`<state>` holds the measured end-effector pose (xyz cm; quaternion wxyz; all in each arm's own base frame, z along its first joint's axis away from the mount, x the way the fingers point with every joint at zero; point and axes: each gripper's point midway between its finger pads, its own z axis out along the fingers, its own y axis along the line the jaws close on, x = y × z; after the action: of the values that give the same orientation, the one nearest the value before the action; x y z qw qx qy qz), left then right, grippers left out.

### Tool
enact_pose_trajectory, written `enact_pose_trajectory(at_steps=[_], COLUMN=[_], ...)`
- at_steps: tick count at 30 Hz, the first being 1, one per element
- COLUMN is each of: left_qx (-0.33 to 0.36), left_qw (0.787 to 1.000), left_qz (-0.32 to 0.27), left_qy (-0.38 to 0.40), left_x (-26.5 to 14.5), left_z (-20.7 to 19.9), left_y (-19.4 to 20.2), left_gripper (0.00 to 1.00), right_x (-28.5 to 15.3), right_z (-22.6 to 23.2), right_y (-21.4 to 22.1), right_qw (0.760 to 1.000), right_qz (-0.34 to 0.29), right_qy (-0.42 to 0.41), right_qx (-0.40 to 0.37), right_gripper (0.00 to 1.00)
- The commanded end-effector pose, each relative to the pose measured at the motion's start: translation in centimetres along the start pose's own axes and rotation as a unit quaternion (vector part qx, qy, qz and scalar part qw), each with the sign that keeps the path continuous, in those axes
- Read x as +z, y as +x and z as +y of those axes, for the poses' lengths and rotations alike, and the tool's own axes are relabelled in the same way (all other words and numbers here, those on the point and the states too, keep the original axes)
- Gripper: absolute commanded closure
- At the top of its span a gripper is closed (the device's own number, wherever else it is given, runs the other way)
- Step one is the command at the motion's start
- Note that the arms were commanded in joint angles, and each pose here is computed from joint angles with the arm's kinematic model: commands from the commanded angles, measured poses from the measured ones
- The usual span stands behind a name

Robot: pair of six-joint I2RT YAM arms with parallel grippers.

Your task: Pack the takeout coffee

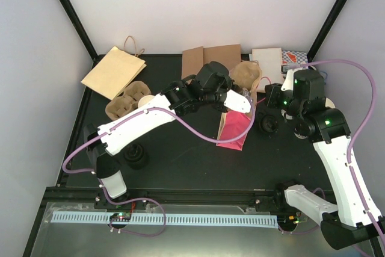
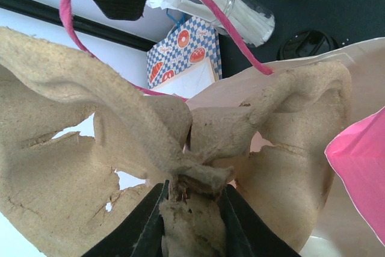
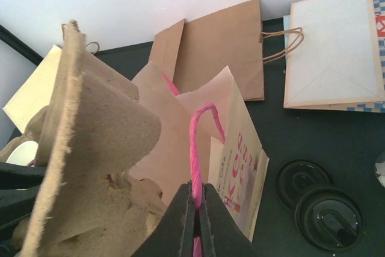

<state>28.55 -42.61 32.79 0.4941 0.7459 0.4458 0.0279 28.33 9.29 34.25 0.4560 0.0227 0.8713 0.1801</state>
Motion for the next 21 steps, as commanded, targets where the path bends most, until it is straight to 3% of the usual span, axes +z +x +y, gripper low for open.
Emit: enact_pose_trajectory(at_steps=[1, 21], left_qx=[-0.007, -0.049], left_qw=[1.000, 0.997], left_qz=[0.012, 0.058], left_qy=[-0.006, -0.014], left_x=[-1.0, -6.4], left_z=[0.6, 0.2], left_y=[-0.2, 1.3], left_gripper=[0.79, 0.79], right_x=[-1.1, -2.5], right_z=[1.2, 7.5], right_y=[-0.4, -0.8], right_qw=[0.999, 0.979], right_qz=[-0.004, 0.033], right_qy=[-0.032, -0.196], right_qx=[-0.014, 0.035], right_gripper=[0.99, 0.99])
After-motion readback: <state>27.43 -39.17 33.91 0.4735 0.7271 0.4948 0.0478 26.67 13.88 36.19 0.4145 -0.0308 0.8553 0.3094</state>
